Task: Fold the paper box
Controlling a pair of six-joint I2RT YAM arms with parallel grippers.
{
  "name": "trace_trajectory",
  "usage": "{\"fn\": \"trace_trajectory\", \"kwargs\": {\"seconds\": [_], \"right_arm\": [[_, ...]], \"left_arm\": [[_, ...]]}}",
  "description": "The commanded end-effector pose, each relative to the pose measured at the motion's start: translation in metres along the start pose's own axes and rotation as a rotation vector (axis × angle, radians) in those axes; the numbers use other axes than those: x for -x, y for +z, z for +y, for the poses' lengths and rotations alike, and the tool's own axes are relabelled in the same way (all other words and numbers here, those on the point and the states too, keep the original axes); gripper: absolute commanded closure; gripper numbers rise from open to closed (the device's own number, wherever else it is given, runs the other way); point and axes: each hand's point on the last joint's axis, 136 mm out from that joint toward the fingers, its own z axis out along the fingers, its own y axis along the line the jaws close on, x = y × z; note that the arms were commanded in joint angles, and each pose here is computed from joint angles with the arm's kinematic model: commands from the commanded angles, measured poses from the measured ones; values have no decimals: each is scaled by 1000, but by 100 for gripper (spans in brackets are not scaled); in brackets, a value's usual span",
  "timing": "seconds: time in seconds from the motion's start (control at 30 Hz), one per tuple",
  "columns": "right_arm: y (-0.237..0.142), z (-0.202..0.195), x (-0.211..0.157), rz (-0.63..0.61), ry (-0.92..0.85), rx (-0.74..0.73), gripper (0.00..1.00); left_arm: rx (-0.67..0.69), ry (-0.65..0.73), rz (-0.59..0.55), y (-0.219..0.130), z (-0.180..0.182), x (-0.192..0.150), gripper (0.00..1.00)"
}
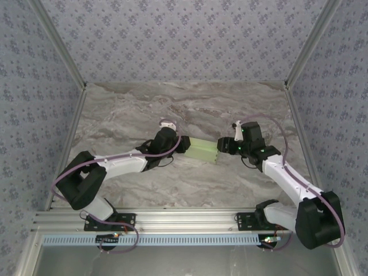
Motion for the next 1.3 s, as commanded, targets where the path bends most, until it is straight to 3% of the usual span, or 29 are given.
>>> {"fn": "trace_trajectory", "kwargs": {"seconds": [0.0, 0.4, 0.63, 0.83, 1.0, 1.27], "right_arm": [[10, -2, -16, 60, 65, 51, 47], [33, -30, -67, 196, 162, 14, 62], [42, -47, -81, 207, 188, -40, 73], [49, -21, -43, 158, 150, 54, 76], [44, 10, -5, 108, 121, 182, 73], [30, 28, -50, 181, 41, 283, 73]], "left_arm": [[170, 55, 203, -1, 48, -59, 68], [113, 76, 248, -3, 41, -65, 67], [69, 12, 339, -3, 54, -88, 78], [25, -51, 307, -1, 47, -74, 81], [-13, -50, 248, -4, 34, -53, 77], [-44, 43, 238, -19, 28, -74, 73]]}}
